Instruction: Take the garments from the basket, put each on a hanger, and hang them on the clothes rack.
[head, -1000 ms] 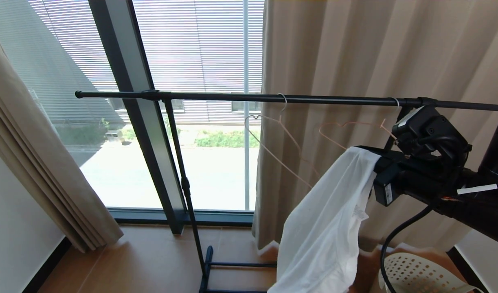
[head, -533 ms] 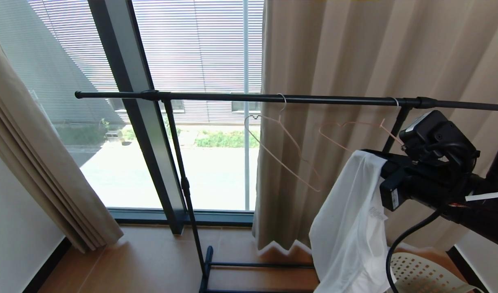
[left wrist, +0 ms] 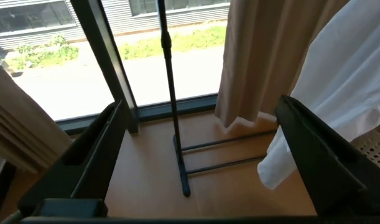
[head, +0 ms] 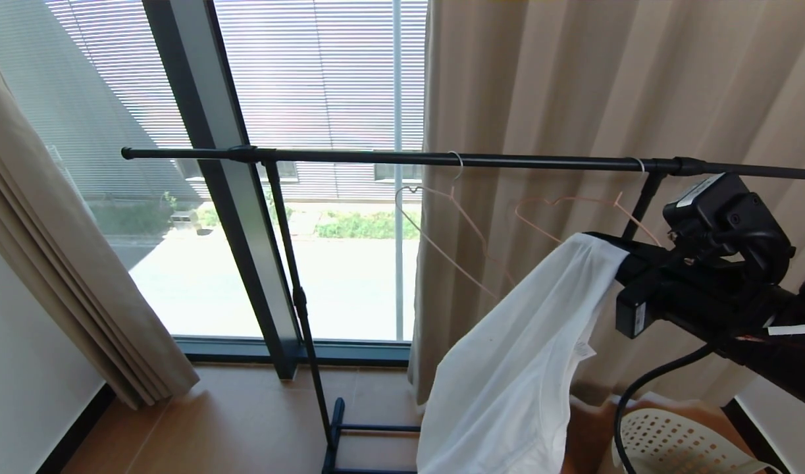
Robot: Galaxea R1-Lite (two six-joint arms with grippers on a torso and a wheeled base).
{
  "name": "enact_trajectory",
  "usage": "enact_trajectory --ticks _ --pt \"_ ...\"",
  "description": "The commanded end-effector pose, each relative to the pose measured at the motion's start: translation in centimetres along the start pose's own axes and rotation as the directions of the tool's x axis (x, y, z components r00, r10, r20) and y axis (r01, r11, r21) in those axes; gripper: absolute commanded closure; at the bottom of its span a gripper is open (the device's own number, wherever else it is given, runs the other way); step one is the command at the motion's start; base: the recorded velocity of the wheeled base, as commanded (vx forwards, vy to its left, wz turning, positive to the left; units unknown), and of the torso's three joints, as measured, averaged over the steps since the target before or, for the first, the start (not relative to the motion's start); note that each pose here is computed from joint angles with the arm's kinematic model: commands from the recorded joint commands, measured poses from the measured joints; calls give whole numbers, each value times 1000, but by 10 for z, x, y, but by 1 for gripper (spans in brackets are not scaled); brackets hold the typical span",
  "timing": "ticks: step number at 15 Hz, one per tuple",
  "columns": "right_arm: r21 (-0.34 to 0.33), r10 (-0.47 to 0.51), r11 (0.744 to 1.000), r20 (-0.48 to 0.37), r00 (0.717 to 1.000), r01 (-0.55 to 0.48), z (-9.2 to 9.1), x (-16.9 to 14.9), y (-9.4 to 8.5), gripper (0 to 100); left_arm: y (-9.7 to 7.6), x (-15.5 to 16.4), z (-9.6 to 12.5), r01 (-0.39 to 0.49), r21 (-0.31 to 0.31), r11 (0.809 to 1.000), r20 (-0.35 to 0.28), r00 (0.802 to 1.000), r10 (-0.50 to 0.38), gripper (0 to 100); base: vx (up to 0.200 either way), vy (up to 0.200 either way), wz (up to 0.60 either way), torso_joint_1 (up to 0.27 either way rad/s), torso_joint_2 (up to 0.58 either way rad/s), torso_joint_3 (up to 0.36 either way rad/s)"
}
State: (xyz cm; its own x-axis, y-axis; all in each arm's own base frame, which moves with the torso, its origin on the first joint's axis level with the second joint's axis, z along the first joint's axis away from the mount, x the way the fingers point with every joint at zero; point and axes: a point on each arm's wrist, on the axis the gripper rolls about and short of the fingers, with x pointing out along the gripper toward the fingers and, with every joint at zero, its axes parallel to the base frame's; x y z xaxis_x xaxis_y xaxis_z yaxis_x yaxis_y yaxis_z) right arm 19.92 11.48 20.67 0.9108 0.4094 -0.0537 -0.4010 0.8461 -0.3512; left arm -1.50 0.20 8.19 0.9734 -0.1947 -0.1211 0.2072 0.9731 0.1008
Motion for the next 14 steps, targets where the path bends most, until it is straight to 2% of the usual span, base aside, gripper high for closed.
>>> enact_trajectory --ticks 1,2,3,4,5,6,7,8,10,11,12,13,14 --pt "44 20 999 -3 1000 -20 6 7 3 100 3 11 30 16 19 1000 -81 997 -14 0 0 0 0 0 0 0" --pt "147 80 986 -44 996 -73 14 14 12 100 6 32 70 89 -65 994 -113 989 -96 0 0 0 0 0 0 0" --pt "241 139 964 -84 987 -115 21 15 20 100 9 56 100 155 -161 975 -123 977 -175 0 0 0 0 0 0 0" --pt "325 198 934 -117 973 -151 26 12 30 100 8 80 127 236 -216 947 -117 957 -266 0 0 0 0 0 0 0" --pt "361 228 917 -122 966 -171 29 11 36 100 5 92 141 280 -231 932 -118 942 -313 0 0 0 0 0 0 0" --pt "392 232 903 -100 967 -176 37 12 37 100 -6 115 160 366 -247 897 -132 905 -405 0 0 0 0 0 0 0" --pt "398 230 900 -86 969 -178 41 13 36 100 -20 131 170 433 -250 866 -150 866 -477 0 0 0 0 0 0 0" --pt "402 229 899 -88 969 -176 42 14 36 100 -37 146 172 486 -252 837 -190 823 -535 0 0 0 0 0 0 0" --pt "403 218 900 -95 971 -163 40 16 37 100 -75 173 163 502 -301 811 -288 763 -579 0 0 0 0 0 0 0" --pt "404 220 899 -91 971 -166 41 17 38 100 -89 184 156 482 -333 810 -308 756 -577 0 0 0 0 0 0 0" --pt "404 227 898 -87 970 -174 42 17 39 100 -96 191 152 471 -356 807 -311 754 -578 0 0 0 0 0 0 0" --pt "409 241 893 -85 967 -187 45 19 47 100 -107 205 137 453 -381 806 -330 747 -577 0 0 0 0 0 0 0" --pt "416 193 899 -94 977 -138 48 24 47 100 -110 209 129 446 -378 811 -334 752 -569 0 0 0 0 0 0 0"
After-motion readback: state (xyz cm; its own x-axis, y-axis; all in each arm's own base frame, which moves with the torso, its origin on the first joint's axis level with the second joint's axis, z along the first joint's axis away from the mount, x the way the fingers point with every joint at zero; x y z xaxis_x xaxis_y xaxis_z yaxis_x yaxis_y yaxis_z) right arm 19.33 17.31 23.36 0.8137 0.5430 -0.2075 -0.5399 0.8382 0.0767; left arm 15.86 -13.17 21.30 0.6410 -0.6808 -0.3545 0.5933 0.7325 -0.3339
